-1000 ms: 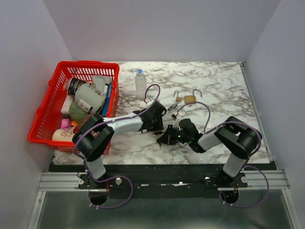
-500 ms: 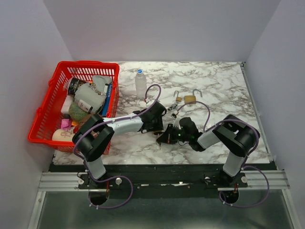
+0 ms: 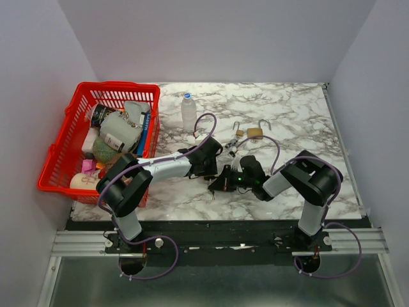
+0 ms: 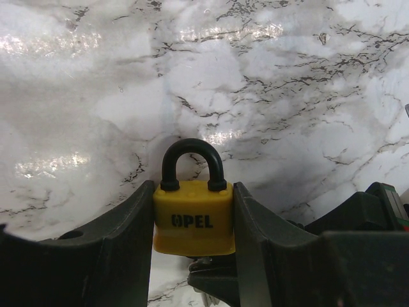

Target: Unlock with the key

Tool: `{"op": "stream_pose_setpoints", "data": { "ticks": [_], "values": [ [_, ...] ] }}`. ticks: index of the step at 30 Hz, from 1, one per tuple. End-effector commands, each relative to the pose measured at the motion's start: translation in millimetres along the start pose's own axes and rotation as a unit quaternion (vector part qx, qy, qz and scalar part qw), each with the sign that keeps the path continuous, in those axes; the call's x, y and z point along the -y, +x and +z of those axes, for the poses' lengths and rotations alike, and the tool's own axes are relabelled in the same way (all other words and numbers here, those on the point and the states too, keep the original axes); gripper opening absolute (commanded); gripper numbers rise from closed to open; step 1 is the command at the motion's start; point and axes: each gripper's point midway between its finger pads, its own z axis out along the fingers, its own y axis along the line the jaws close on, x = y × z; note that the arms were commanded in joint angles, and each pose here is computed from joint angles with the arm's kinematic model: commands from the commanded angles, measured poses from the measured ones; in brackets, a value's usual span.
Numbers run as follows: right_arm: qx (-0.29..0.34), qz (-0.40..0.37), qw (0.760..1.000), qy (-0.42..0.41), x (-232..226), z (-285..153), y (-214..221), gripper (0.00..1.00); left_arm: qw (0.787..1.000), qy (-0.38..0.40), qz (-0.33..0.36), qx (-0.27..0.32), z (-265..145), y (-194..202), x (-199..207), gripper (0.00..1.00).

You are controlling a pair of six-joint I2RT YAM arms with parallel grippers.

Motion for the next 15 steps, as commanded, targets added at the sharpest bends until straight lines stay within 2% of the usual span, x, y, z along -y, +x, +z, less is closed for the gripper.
{"op": "stream_pose_setpoints", "data": {
  "ticks": [1, 15],
  "values": [
    [-0.015, 0.015, 0.999, 0.032, 20.2, 2.0, 7.7, 0.01, 0.999, -0.027, 0.02, -0.005, -4.2, 7.9, -15.6, 0.0],
    [-0.035, 0.029, 0.998, 0.05, 28.2, 9.8, 10.7, 0.01, 1.0, -0.01, 0.013, 0.003, -5.4, 8.2, -1.1, 0.0]
  ]
}}
